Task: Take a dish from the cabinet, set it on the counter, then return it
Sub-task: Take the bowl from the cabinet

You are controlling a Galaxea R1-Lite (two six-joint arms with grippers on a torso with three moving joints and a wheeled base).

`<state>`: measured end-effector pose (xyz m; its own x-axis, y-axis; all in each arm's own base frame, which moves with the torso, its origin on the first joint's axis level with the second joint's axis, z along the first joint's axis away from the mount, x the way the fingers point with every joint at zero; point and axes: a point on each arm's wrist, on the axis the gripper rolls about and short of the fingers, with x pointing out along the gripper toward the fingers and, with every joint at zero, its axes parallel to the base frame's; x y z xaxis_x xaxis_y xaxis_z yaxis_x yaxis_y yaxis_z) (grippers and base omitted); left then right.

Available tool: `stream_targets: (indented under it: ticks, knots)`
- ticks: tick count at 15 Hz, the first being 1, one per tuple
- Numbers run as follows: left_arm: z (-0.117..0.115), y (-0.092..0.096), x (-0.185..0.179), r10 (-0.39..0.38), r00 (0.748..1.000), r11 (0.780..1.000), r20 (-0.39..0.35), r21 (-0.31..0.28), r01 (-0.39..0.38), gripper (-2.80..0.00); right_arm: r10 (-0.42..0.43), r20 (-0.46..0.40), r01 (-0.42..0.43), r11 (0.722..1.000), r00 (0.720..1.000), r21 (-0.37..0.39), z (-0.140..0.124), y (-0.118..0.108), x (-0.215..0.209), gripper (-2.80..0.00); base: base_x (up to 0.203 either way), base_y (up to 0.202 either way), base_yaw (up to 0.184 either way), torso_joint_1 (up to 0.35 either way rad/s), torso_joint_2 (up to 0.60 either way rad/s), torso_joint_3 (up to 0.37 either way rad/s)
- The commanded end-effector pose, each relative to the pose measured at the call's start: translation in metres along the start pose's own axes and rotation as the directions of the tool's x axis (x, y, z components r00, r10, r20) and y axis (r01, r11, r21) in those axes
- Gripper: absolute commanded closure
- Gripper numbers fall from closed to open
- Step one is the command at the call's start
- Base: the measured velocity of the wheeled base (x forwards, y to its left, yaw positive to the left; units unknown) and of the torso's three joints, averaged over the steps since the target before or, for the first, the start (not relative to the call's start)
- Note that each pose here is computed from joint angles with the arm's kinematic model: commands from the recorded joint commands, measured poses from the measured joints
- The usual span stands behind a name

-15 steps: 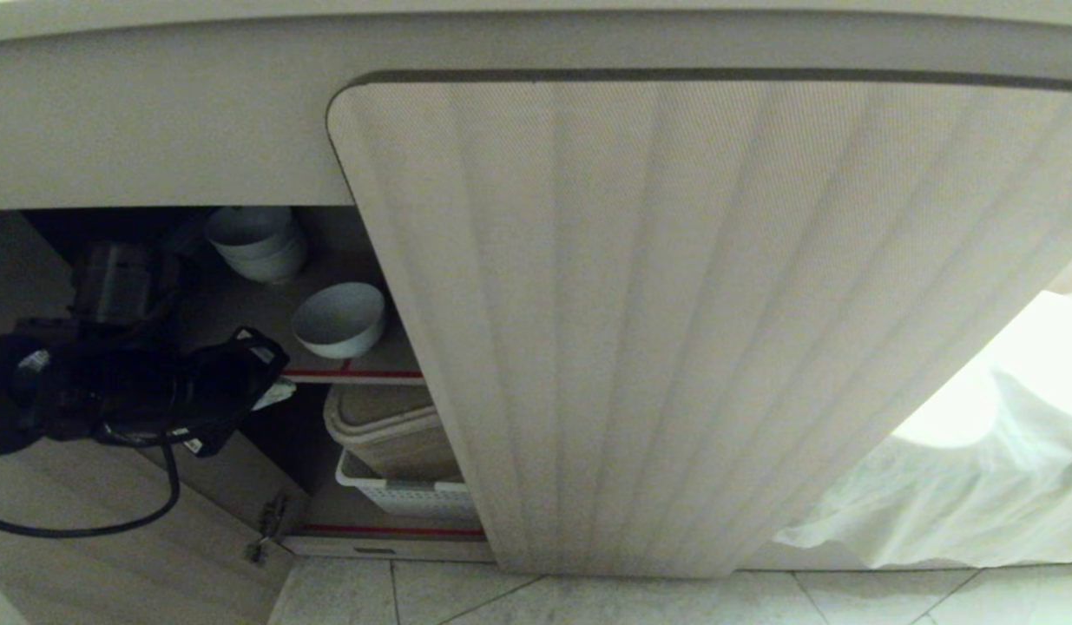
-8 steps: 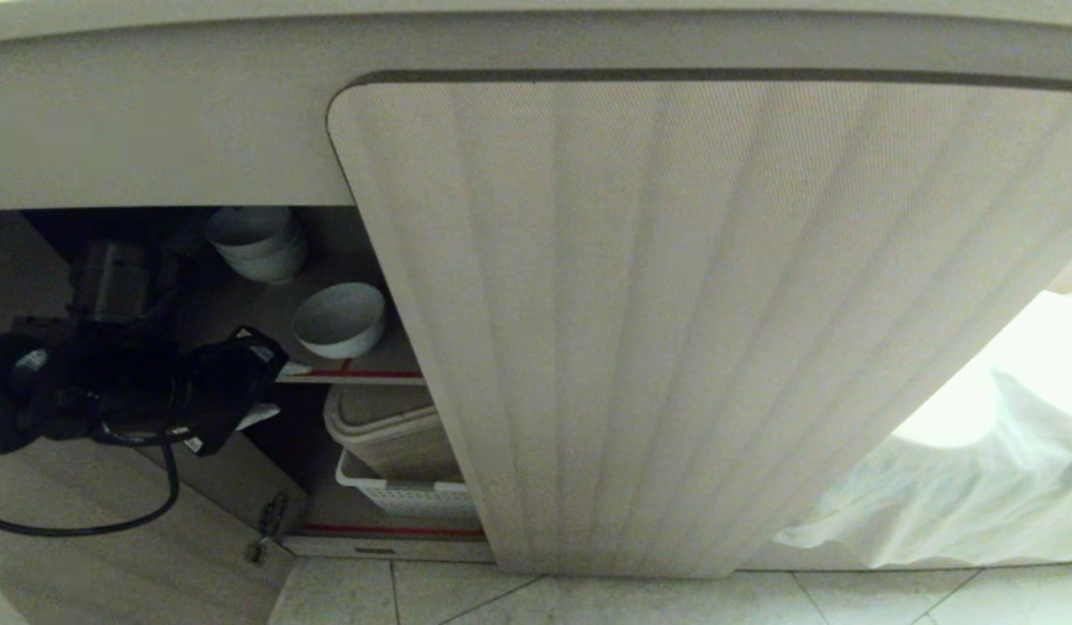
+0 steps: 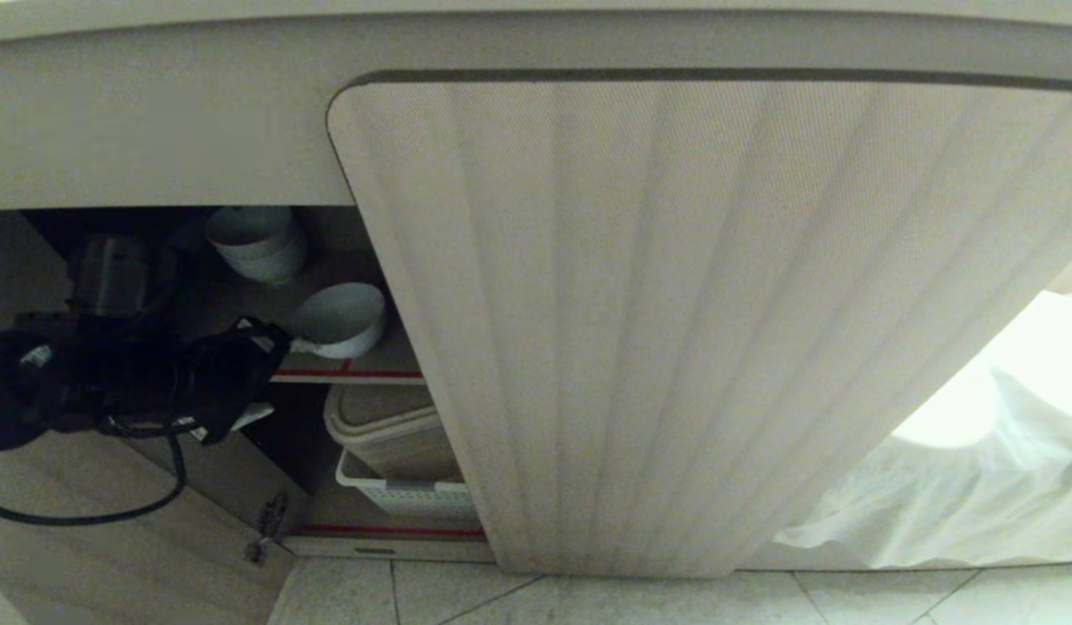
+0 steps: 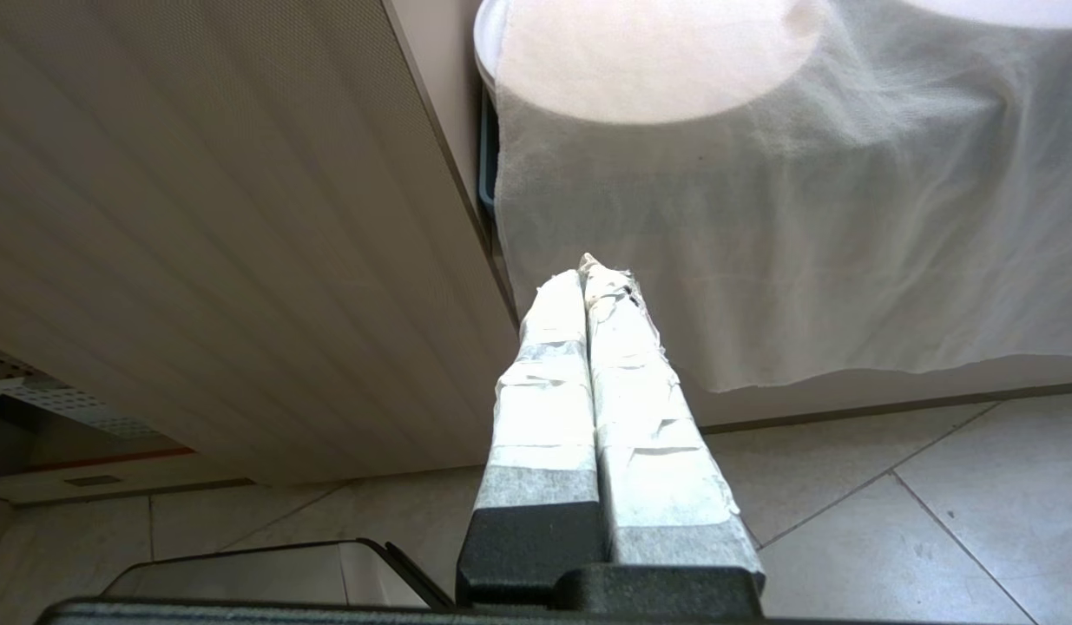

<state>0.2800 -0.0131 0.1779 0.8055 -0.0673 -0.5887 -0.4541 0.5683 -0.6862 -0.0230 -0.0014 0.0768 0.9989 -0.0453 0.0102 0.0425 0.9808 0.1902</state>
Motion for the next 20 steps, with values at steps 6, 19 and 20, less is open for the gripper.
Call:
stream_targets:
  ticks: [6,19,20]
  knots:
    - [0.002,-0.001,0.022,-0.027,0.999,1.000,0.025,-0.005,0.027,-2.80,0.000,0.000,0.000,1.000,1.000,0.001,0.000,0.000,0.000,0.00,0.000,0.000,0.000,0.000,0.00,0.000]
    - [0.028,0.003,0.048,0.032,0.998,0.998,0.049,-0.047,-0.029,-2.80,-0.001,0.001,0.001,1.000,1.000,0.001,0.000,0.000,0.000,0.00,0.000,0.000,0.000,0.000,0.00,0.000]
    - [0.029,0.002,0.048,0.032,0.998,0.999,0.049,-0.045,-0.029,-2.80,0.000,0.000,0.000,1.000,1.000,0.001,0.000,0.000,0.000,0.00,0.000,0.000,0.000,0.000,0.00,0.000]
